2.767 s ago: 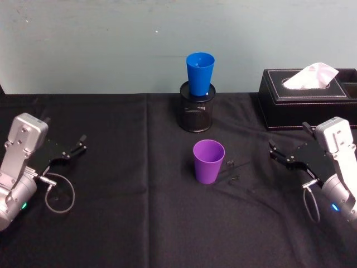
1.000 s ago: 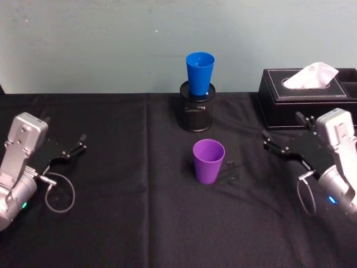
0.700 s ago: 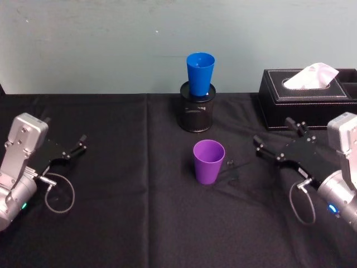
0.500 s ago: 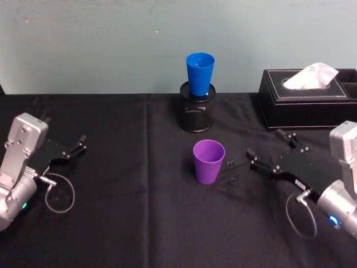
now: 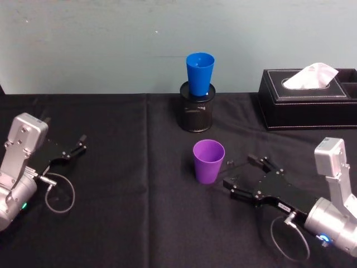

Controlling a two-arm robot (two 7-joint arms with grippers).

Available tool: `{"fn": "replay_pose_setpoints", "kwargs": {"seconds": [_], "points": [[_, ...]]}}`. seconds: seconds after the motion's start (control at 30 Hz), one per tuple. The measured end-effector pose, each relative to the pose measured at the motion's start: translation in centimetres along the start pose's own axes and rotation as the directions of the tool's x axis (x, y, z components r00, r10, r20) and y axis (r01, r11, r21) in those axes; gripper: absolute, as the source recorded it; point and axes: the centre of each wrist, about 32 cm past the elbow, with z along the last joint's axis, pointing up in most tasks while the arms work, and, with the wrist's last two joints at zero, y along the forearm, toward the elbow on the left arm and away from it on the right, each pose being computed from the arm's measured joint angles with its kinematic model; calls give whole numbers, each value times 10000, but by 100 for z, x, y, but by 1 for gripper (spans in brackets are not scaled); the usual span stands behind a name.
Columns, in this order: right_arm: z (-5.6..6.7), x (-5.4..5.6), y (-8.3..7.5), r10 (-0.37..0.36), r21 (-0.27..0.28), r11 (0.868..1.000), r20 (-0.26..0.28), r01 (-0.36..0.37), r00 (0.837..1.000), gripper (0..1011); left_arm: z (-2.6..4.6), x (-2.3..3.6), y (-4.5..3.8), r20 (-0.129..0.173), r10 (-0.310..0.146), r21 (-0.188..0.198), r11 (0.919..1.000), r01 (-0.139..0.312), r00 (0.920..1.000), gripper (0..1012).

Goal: Pick up one cup with a gripper and tap it against the other cup.

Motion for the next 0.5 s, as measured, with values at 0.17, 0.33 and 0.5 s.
{"fn": "replay_pose_setpoints", "kwargs": {"seconds": [0.17, 0.33, 0.5], "points": [[-27, -1, 56, 201, -79, 9998, -168, -202, 9997, 1002, 0, 0, 0, 0, 0, 0, 10000, 0, 10000, 1000], [-58, 9, 148, 320, -182, 9993, -216, -324, 9993, 1002, 0, 0, 0, 0, 0, 1, 10000, 0, 10000, 1000], [-74, 39, 250, 359, -286, 9989, -31, -360, 9994, 1002, 0, 0, 0, 0, 0, 0, 10000, 0, 10000, 1000]]}}
